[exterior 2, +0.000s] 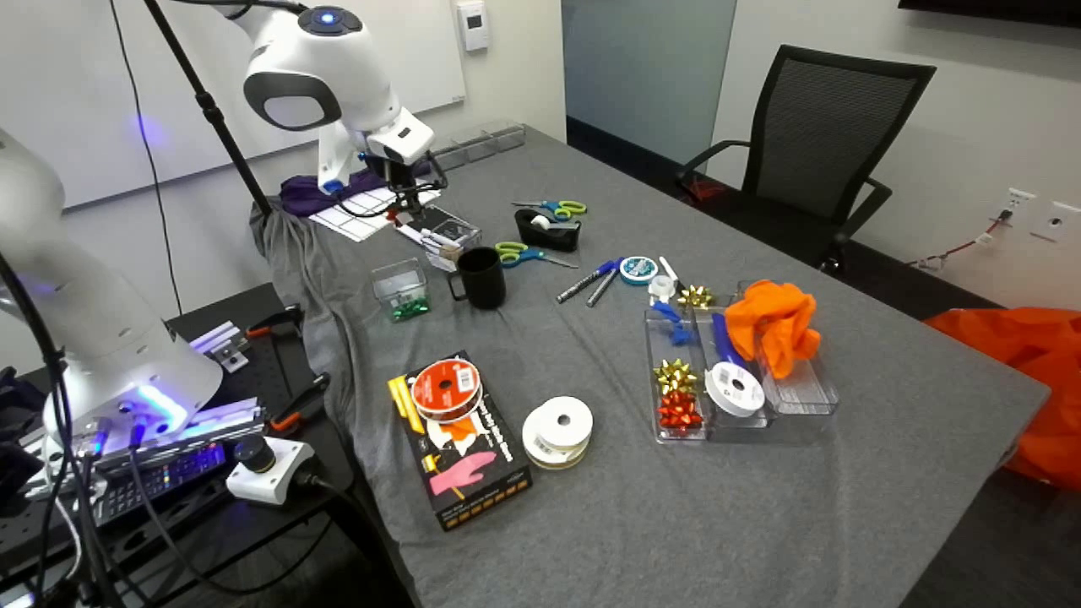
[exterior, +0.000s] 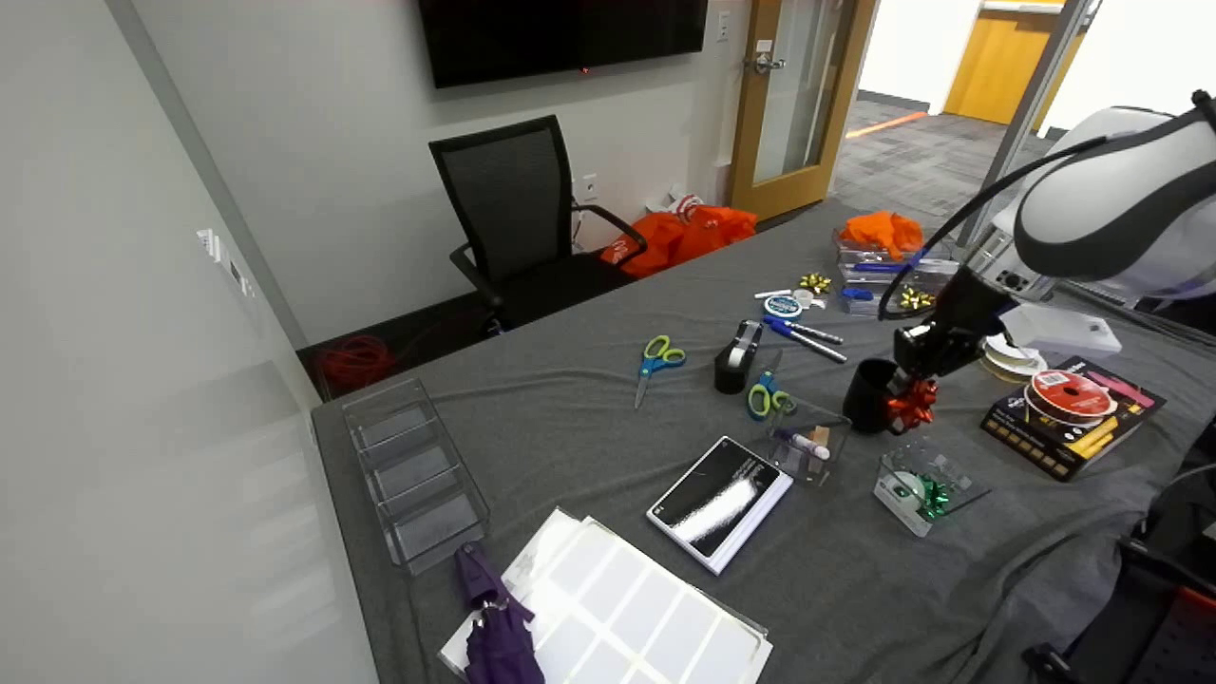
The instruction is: Remove the green and red ribbons from the clear case and put them in the bottom compartment of the clear case on the front right
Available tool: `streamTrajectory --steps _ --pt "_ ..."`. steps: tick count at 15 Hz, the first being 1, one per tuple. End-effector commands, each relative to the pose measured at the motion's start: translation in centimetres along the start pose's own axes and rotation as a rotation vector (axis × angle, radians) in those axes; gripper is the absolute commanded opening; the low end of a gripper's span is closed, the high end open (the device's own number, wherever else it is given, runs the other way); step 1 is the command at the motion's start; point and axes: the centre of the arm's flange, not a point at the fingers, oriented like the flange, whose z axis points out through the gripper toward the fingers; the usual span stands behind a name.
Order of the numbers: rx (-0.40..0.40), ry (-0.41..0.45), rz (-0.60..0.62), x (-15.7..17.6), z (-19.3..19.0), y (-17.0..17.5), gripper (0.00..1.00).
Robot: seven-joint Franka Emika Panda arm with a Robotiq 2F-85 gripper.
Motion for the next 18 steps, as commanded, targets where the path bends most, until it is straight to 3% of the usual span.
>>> streamTrajectory --steps 1,8,9,15,18 --pt "0.059 0.082 0.173 3.6 -0.8 -0.5 0.0" --pt "0.099 0.262 0.525 12.0 -1.8 0.4 0.0" --pt "0.09 0.222 0.441 9.1 -2.9 0.5 0.01" --pt "0.089 0.248 0.503 11.1 -2.0 0.8 0.01" --pt "0.161 0.297 0.612 12.7 -1.1 2.3 0.0"
